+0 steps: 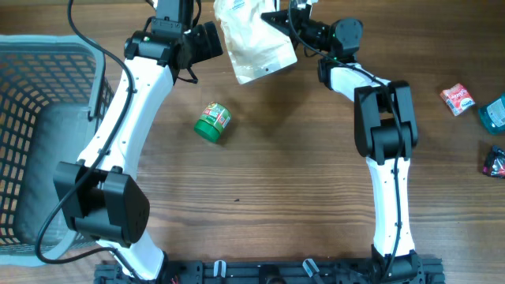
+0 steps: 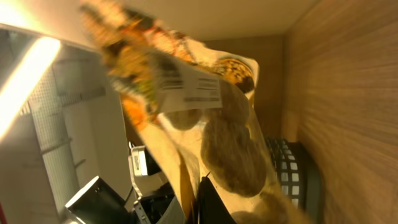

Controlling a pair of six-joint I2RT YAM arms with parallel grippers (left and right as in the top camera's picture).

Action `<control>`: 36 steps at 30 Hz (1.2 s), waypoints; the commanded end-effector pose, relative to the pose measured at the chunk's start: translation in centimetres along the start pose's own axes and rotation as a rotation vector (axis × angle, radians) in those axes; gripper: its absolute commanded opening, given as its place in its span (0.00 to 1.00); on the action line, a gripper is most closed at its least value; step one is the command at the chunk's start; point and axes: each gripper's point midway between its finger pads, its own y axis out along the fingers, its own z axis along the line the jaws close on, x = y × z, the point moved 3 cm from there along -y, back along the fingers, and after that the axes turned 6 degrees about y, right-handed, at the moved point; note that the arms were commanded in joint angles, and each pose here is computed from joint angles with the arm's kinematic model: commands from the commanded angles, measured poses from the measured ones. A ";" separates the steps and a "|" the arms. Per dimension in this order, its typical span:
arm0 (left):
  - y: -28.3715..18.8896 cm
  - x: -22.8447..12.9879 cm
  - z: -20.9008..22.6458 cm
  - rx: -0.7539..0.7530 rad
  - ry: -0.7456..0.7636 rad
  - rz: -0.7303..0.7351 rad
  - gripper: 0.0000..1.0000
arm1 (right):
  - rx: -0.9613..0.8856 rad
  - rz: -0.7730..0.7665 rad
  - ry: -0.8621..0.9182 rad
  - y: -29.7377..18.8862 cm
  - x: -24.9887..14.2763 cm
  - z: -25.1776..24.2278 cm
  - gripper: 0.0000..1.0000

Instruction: Scan the item barcode

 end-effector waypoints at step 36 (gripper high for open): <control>-1.2 0.7 0.0 0.001 -0.043 -0.032 1.00 | -0.956 -1.007 -0.123 -26.8 -10.5 18.0 0.05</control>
